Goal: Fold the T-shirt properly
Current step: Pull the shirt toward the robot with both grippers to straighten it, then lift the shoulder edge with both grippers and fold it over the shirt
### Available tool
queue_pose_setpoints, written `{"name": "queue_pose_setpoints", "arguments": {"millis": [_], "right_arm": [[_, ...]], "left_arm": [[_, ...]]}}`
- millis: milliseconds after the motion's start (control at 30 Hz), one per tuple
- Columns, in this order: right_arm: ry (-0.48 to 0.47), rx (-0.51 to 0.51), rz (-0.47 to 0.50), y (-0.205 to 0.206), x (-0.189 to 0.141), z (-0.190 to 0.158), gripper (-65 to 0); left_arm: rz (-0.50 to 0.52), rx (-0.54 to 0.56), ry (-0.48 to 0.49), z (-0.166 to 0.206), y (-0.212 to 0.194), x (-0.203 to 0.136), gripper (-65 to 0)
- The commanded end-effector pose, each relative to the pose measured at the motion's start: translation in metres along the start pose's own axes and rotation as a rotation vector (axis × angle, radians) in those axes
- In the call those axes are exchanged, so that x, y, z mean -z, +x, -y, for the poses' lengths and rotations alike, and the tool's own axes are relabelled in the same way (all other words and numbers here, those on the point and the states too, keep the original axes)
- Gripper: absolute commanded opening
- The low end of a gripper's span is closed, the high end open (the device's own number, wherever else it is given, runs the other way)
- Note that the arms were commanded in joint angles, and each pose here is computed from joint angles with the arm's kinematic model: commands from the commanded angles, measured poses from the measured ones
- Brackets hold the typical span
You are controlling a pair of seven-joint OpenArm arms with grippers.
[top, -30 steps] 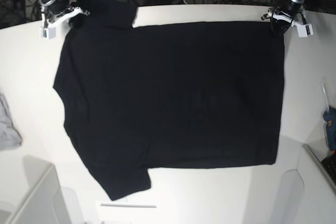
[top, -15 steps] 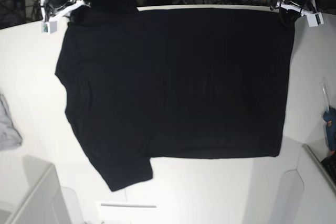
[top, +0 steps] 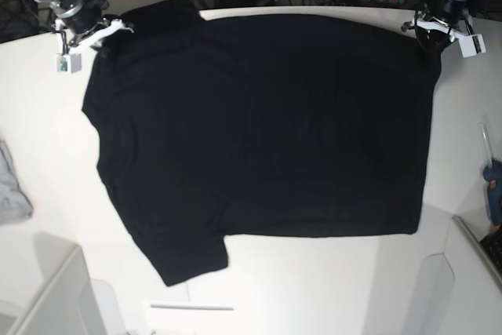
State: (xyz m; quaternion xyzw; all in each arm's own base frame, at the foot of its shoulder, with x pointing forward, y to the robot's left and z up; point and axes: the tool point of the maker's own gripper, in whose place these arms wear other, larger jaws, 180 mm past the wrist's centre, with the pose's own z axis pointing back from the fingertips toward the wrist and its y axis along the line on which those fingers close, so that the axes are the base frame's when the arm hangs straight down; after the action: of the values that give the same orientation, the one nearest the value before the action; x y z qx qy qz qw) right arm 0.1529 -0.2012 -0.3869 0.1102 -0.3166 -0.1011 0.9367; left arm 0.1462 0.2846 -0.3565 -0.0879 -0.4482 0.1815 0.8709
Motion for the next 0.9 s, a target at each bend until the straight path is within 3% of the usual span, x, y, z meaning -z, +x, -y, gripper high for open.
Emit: {"name": "queue_pose_setpoints", "arguments": {"millis": [0,467,667,867], "right_arm": [[0.006,-0.013,0.037,0.014,-0.002,-0.002,-65.0],[0.043,-0.039,0.068,0.066,0.017,-0.018,-65.0],[0.035,0.008,0.118,0.091,0.02,-0.017,-65.0],[0.056,0.016,0.092,0.1,0.031,-0.018,-65.0]], "left_arm": [[0.006,0.007,-0.013,0.003,0.007,0.001,-65.0],[0.015,-0.026,0.018,-0.004,0.039,0.02,-65.0],[0.026,-0.077,0.051,-0.008,0.042,0.024,-65.0],[0.058,-0.085,0.041,-0.004,0.054,0.031,-65.0]]}}
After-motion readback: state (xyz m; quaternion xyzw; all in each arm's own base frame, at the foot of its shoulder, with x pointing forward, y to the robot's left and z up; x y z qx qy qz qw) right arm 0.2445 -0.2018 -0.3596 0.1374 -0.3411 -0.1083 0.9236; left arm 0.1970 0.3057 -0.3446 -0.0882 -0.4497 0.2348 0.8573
